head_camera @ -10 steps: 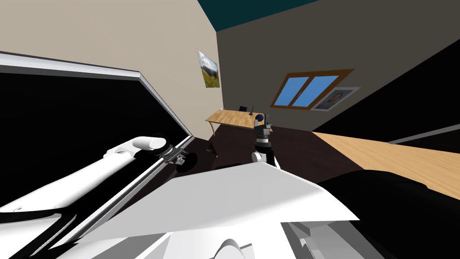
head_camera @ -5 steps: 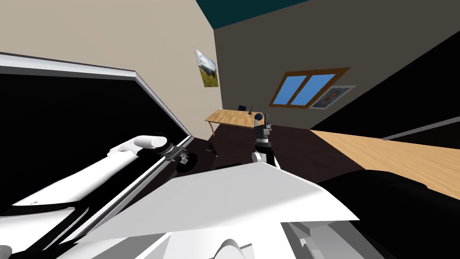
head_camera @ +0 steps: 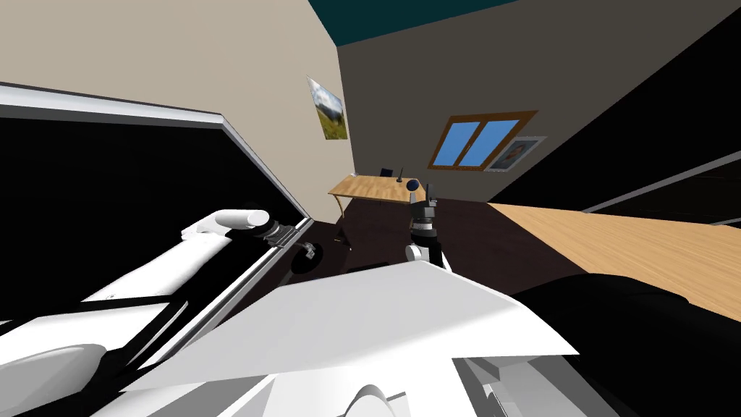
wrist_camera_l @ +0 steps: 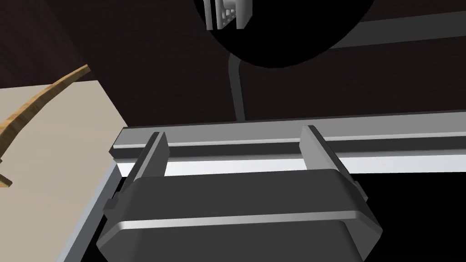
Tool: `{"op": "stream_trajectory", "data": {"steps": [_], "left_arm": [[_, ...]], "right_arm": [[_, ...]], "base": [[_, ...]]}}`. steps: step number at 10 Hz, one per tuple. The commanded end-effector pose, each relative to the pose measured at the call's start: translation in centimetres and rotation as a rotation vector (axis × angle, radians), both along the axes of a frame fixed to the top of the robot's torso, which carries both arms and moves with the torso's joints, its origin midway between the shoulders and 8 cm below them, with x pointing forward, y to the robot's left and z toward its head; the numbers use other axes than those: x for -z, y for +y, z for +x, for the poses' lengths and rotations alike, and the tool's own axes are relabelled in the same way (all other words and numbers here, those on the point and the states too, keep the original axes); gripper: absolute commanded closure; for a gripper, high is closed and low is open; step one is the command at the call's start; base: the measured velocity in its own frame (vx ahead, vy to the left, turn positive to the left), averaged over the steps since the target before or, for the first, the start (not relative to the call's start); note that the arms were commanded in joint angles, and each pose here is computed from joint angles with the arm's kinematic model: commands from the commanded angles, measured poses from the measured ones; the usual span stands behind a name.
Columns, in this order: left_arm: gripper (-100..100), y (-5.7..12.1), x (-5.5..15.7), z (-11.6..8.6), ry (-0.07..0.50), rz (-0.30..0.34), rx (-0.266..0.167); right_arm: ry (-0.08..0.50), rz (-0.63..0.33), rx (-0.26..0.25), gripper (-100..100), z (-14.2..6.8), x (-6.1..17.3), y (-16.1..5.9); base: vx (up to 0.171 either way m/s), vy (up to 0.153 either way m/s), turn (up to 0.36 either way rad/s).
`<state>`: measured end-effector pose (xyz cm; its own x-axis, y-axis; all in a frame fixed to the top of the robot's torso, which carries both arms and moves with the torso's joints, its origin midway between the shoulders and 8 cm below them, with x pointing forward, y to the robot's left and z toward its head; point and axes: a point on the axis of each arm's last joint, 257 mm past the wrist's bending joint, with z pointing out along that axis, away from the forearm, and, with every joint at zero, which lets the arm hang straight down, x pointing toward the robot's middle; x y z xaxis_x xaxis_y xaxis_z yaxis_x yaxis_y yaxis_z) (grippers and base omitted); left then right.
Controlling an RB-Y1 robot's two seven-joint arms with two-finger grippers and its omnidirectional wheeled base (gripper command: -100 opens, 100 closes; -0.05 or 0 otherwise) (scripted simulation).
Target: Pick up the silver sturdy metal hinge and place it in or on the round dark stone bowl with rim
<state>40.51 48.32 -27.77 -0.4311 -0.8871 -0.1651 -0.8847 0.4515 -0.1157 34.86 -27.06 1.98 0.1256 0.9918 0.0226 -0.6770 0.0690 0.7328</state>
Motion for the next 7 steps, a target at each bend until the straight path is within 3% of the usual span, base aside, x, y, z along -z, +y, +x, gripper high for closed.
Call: {"op": "stream_trajectory", "data": {"steps": [1, 3, 4, 5, 7], "left_arm": [[-100, 0.6, -0.8, 1.7, -0.028, 0.017, -0.025], [-100, 2.0, -0.5, 1.3, -0.012, 0.014, -0.075], [-100, 2.1, -0.4, 1.3, -0.011, 0.014, -0.078], [-100, 1.5, -1.3, 3.6, -0.064, 0.0, -0.096], [-100, 2.2, -2.1, 5.1, -0.08, 0.012, -0.134]], "right_arm": [[0.0, 0.0, 0.0, 0, 0.0, 0.0, 0.0], [0.0, 0.0, 0.0, 0, 0.0, 0.0, 0.0], [0.0, 0.0, 0.0, 0, 0.0, 0.0, 0.0], [0.0, 0.0, 0.0, 0, 0.0, 0.0, 0.0], [0.0, 0.0, 0.0, 0, 0.0, 0.0, 0.0]], "base": [[-0.06, 0.066, 0.006], [0.0, -0.001, 0.019], [0.016, -0.016, 0.003], [-0.102, 0.108, -0.265], [-0.121, 0.11, -0.072]]}}
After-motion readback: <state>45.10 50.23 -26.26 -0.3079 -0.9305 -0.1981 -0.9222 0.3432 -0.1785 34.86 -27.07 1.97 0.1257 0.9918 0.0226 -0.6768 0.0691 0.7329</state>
